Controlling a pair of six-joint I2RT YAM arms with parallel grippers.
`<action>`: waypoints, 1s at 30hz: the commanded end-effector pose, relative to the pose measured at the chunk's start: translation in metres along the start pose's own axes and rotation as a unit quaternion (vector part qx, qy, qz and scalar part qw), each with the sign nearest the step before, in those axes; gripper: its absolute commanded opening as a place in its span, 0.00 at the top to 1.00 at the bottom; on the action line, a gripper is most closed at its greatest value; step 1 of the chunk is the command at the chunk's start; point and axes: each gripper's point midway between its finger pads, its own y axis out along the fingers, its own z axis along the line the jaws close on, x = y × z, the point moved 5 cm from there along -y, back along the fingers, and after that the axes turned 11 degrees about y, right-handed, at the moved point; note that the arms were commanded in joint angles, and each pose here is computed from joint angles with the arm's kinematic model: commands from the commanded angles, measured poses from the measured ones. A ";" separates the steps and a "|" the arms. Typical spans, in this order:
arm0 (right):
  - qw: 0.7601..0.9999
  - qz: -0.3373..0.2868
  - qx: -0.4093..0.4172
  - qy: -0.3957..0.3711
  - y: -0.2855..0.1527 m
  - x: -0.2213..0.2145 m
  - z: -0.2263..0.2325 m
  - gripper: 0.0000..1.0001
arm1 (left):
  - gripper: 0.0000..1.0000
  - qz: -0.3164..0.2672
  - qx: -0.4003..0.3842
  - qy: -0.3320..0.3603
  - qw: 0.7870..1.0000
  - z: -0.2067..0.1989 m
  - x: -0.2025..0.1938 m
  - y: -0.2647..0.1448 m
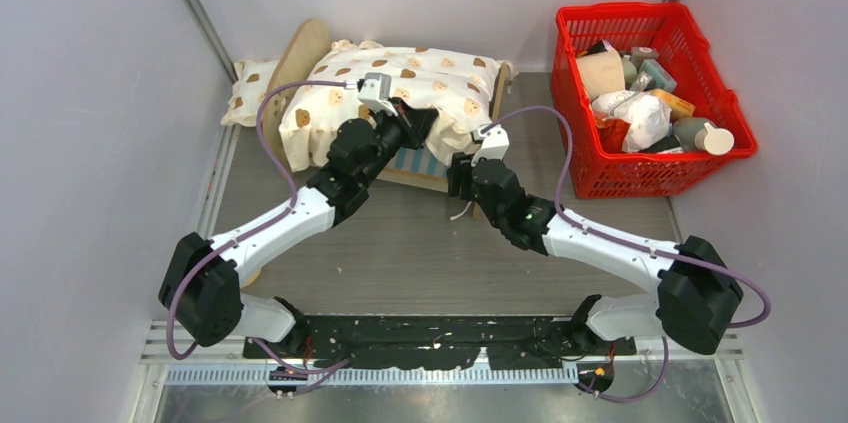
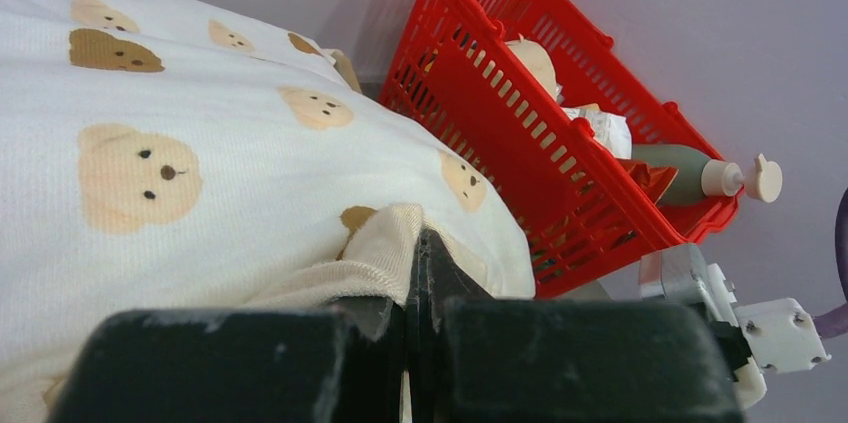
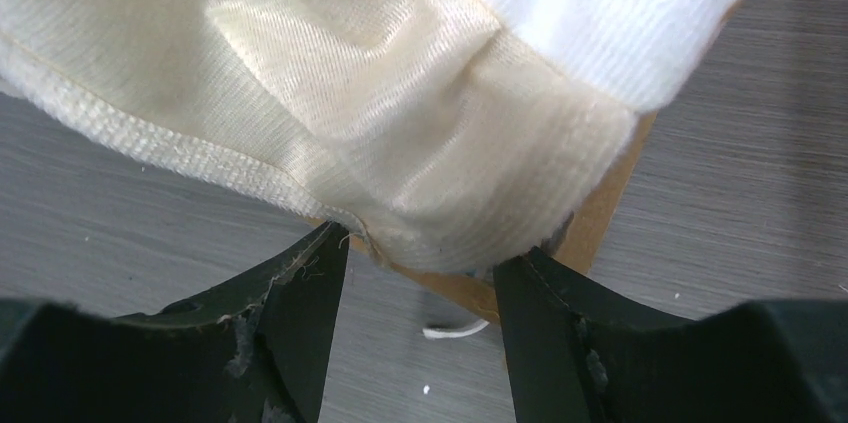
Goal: Set up the pet bed
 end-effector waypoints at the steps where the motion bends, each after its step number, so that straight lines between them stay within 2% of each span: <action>1: 0.997 -0.062 0.011 0.048 0.010 0.027 0.020 0.39 | 1.00 -0.053 -0.019 -0.010 0.998 -0.011 0.037 0.001; 9: 0.994 -0.086 -0.044 0.044 0.028 0.024 0.012 0.36 | 1.00 -0.056 -0.019 -0.016 0.998 -0.012 0.038 -0.001; 18: 0.992 -0.095 -0.048 0.064 0.034 0.026 0.023 0.38 | 1.00 -0.059 -0.023 -0.031 0.998 -0.013 0.037 -0.001; 26: 0.992 -0.083 -0.061 0.078 0.028 0.021 0.029 0.40 | 1.00 -0.058 -0.022 -0.031 0.998 -0.014 0.040 0.000; 30: 0.990 -0.077 -0.084 0.077 0.016 0.016 0.032 0.36 | 1.00 -0.057 -0.024 -0.034 0.998 -0.014 0.041 0.001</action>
